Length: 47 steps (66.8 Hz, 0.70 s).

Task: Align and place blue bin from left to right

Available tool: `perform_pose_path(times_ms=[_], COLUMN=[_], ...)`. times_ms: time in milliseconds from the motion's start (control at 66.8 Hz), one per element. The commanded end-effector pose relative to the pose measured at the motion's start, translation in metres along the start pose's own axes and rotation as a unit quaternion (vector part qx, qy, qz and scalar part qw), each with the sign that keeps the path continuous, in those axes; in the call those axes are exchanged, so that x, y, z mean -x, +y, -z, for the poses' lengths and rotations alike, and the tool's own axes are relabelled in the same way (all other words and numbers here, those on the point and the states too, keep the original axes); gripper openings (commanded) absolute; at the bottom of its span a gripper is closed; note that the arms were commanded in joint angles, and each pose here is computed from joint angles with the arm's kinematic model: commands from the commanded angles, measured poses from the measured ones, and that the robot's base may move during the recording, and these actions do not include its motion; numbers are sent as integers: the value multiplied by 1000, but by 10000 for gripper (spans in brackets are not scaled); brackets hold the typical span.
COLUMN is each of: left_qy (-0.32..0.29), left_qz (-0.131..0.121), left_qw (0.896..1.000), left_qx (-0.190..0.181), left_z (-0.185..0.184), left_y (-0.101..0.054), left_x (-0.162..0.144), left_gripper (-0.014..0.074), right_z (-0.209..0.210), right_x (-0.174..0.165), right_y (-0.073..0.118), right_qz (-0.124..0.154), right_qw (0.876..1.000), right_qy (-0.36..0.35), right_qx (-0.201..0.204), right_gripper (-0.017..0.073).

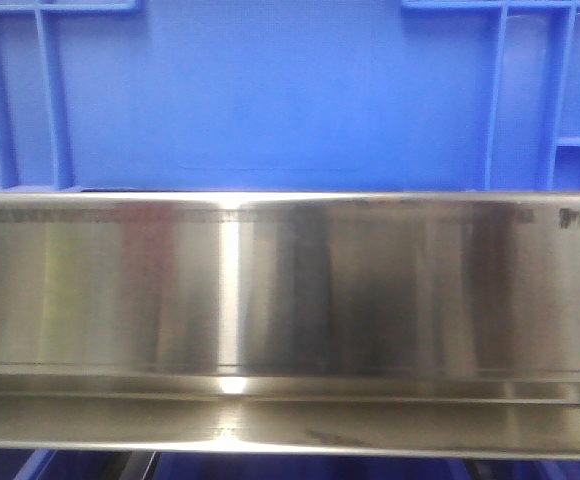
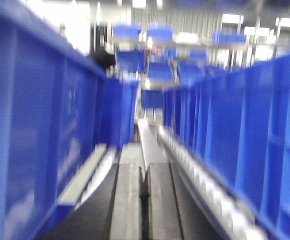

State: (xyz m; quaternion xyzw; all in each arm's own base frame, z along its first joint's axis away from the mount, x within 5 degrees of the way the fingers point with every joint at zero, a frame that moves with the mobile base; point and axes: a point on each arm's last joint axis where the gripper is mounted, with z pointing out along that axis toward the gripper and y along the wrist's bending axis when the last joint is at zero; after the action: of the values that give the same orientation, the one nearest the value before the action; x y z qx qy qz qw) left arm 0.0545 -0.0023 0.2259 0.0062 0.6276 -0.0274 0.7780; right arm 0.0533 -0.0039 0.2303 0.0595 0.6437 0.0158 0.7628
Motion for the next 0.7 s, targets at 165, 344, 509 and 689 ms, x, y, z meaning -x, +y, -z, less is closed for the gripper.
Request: perform_pose_path(times_ms=[165, 344, 509, 689], left_qy=[-75, -60, -1, 71], left_qz=[-20, -36, -38, -38], left_qw=[997, 998, 999, 997], left_qx=[-6, -2, 0, 0], left_z=[7, 15, 0, -42], left_y=[-2, -3, -4, -5], left_x=[73, 132, 171, 199], left_gripper=[-111, -108, 98, 424], right_z=[17, 37, 30, -2], right_x=[89, 144, 182, 205], right_y=[11, 19, 23, 27], right_qz=[-5, -3, -2, -4], right_qw=[998, 996, 997, 999], right_qy=[-66, -88, -77, -30], right_qx=[16, 25, 27, 24], right_gripper=[-69, -69, 18, 416])
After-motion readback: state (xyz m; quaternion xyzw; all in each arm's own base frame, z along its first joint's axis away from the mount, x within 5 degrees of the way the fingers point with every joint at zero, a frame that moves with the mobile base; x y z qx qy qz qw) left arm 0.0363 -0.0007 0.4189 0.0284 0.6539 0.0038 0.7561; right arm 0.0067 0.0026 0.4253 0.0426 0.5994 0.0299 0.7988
